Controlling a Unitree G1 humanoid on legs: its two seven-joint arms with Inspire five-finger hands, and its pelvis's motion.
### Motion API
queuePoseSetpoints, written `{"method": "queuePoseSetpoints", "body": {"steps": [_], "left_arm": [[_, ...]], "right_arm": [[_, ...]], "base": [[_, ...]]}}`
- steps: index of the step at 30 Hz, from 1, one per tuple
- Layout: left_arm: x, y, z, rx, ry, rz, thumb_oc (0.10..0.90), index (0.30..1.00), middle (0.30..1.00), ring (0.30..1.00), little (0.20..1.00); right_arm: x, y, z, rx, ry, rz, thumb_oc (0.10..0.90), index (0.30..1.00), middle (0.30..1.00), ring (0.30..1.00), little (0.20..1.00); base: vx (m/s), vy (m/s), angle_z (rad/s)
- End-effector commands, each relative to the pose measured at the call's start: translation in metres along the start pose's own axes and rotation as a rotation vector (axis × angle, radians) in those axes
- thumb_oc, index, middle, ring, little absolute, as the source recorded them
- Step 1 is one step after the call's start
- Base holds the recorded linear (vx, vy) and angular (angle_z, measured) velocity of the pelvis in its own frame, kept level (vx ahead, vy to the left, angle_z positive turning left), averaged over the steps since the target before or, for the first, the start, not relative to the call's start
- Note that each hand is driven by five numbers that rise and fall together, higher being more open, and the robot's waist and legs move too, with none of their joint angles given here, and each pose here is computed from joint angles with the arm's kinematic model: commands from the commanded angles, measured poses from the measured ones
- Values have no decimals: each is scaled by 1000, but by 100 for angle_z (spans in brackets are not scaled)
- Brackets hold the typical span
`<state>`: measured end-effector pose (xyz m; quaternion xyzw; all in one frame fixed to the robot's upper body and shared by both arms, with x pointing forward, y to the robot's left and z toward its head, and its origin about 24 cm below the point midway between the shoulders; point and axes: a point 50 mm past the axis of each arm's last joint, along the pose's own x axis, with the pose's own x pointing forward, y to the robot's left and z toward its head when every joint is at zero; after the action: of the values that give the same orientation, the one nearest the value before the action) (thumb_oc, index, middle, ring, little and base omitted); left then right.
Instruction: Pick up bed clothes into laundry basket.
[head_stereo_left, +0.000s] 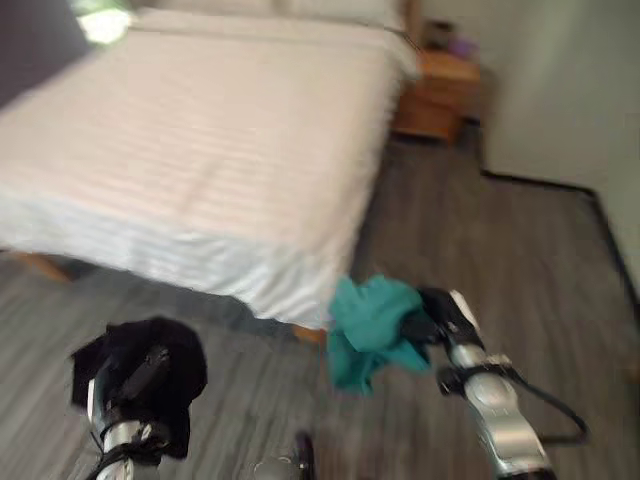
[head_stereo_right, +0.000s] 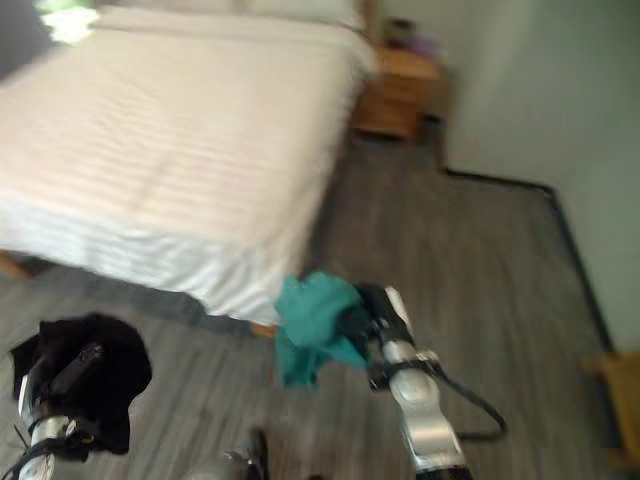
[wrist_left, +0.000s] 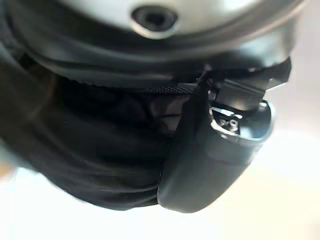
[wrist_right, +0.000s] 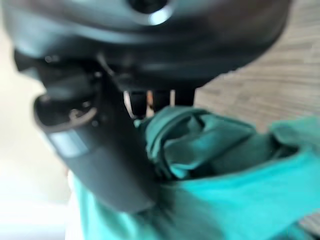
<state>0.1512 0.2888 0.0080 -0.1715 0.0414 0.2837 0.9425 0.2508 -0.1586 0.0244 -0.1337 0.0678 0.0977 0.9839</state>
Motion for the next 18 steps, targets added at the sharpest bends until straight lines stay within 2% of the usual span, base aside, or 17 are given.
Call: {"method": "queuePoseSetpoints", "body": {"steps": [1, 4, 8, 9, 11, 13, 18], "left_arm": [[19, -59, 71, -13, -380, -289, 400, 300, 300, 300, 300], [23, -74, 80, -18, -415, -348, 400, 300, 300, 300, 300], [27, -87, 84, -18, -429, -406, 400, 300, 300, 300, 300], [31, -99, 74, -42, -389, -435, 400, 300, 300, 300, 300], [33, -121, 69, -60, -376, -492, 400, 300, 300, 300, 300], [32, -129, 69, -60, -386, -510, 400, 300, 300, 300, 300], [32, -108, 56, 3, -339, -431, 400, 300, 300, 300, 300]], "right_arm": [[-7, -41, 57, -129, -306, -51, 400, 300, 300, 300, 300], [1, -36, 58, -17, -319, -10, 400, 300, 300, 300, 300], [-7, -38, 58, 163, -366, -10, 400, 300, 300, 300, 300], [-14, -42, 58, 187, -388, -39, 400, 300, 300, 300, 300], [-20, -50, 55, 196, -392, -91, 400, 300, 300, 300, 300], [-22, -54, 57, 190, -406, -124, 400, 300, 300, 300, 300], [-20, -55, 55, 269, -411, -143, 400, 300, 300, 300, 300]], "base": [[66, -438, -238], [90, -439, -362], [59, -192, -316], [-63, -2, -335], [-155, 70, -145], [-119, 68, -53], [-44, -9, -81]]}}
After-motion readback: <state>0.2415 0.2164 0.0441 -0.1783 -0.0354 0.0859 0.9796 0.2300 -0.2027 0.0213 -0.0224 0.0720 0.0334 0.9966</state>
